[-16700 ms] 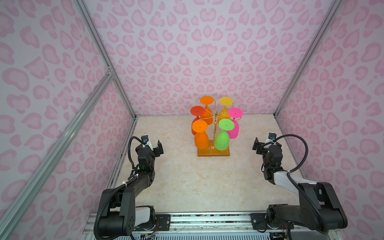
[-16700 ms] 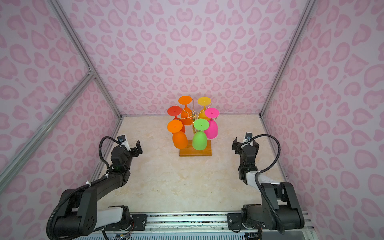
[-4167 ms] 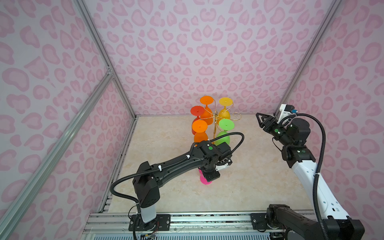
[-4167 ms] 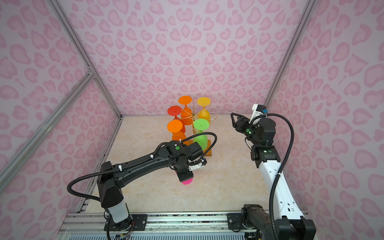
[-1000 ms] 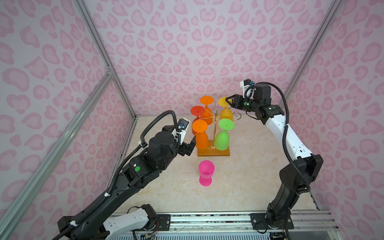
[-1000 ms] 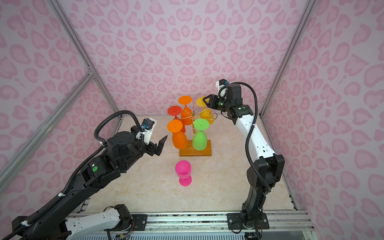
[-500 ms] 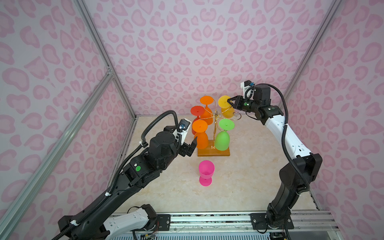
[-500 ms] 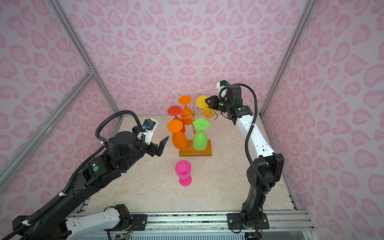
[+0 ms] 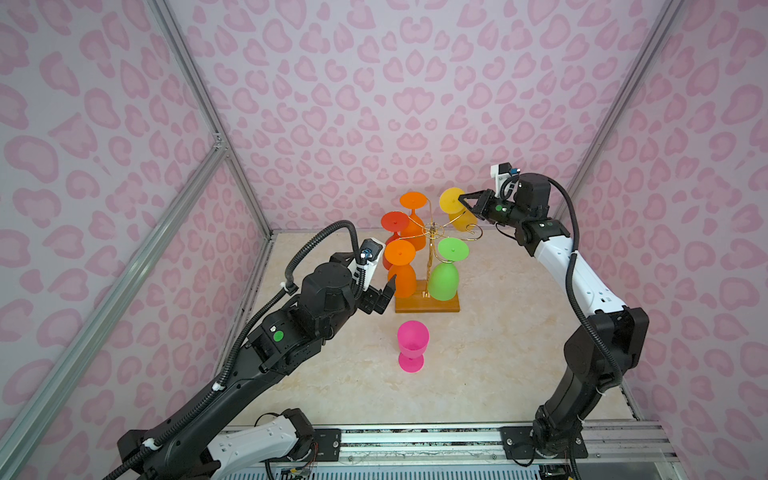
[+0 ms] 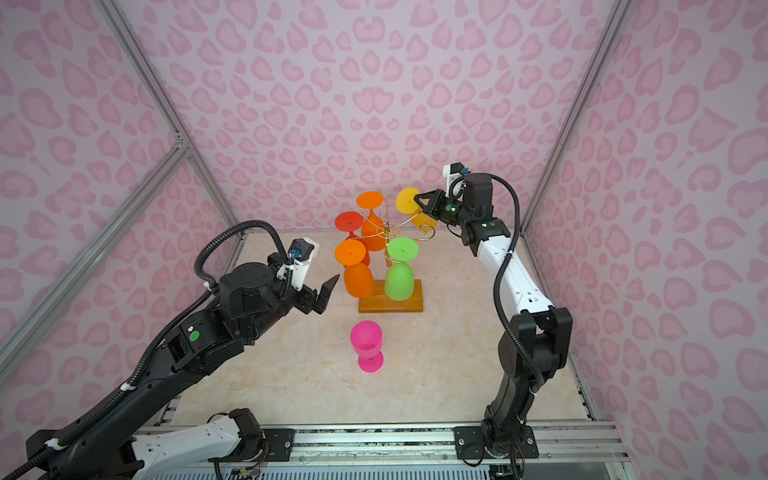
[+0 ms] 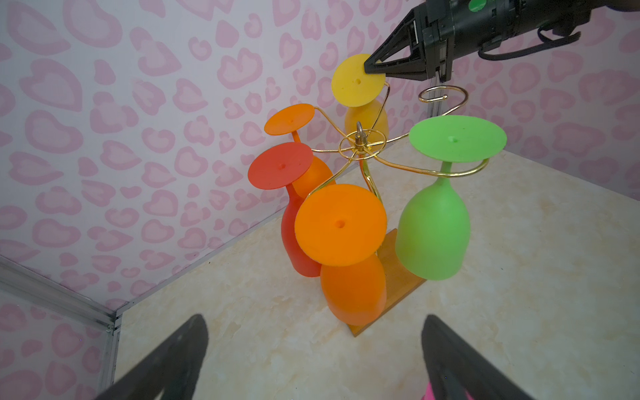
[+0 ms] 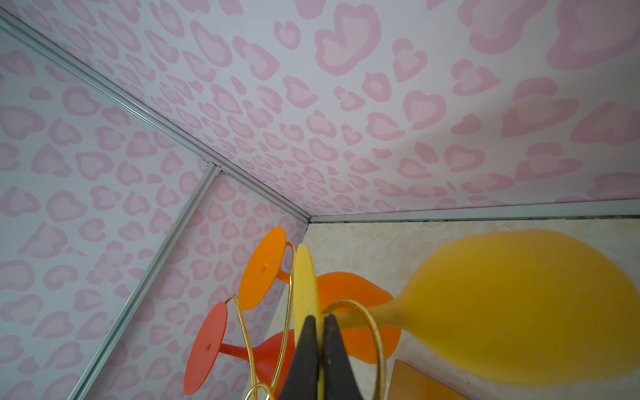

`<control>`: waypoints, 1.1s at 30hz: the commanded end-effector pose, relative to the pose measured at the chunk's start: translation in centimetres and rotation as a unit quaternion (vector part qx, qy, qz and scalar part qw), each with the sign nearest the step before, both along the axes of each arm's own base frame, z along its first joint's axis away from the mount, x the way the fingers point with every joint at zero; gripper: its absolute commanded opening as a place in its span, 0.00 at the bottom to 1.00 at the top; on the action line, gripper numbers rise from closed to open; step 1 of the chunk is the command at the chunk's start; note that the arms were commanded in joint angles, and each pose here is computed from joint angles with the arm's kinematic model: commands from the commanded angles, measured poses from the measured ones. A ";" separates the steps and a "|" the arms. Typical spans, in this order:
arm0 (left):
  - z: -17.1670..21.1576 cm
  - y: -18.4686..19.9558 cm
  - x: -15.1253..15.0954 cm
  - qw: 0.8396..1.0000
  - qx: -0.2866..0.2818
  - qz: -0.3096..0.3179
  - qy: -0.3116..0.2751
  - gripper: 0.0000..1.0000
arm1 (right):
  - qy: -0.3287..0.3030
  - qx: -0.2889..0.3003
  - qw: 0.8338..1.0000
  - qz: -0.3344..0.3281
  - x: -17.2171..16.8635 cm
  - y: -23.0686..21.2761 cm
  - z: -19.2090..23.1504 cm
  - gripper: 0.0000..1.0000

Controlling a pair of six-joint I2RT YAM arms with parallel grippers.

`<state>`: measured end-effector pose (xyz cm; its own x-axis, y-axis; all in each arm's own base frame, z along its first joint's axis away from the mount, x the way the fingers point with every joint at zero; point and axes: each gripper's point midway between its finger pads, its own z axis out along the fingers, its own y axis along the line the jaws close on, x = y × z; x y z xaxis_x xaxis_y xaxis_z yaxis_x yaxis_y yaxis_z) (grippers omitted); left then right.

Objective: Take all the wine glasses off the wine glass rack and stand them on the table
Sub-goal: 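Close the right gripper on the yellow glass's foot on the rack, then lift the yellow glass up off its rack hook with the right gripper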

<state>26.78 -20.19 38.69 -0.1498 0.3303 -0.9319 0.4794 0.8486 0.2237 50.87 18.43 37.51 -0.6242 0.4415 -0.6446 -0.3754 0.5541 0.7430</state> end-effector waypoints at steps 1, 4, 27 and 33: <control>0.5 -0.3 0.0 1.000 -0.015 -0.004 -0.003 0.98 | -0.019 0.028 0.999 0.005 0.0 -0.1 1.4 0.02; 0.4 -0.3 -0.1 1.000 -0.016 -0.005 -0.002 0.98 | -0.025 0.040 0.999 0.002 -0.1 -0.5 1.9 0.01; 0.5 -0.9 0.0 1.000 -0.017 -0.015 0.003 0.98 | -0.030 0.073 0.997 0.015 -2.7 -1.6 2.6 0.00; 0.4 -1.0 0.1 1.000 -0.016 -0.015 0.004 0.98 | -0.027 0.084 0.996 0.028 -3.2 -1.0 2.5 0.00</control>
<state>26.83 -20.95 38.29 -0.1599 0.3321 -0.9296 0.5053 0.8365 0.2119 48.14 16.91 38.85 -0.6316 0.5191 -0.5758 -0.3924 0.4265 0.8150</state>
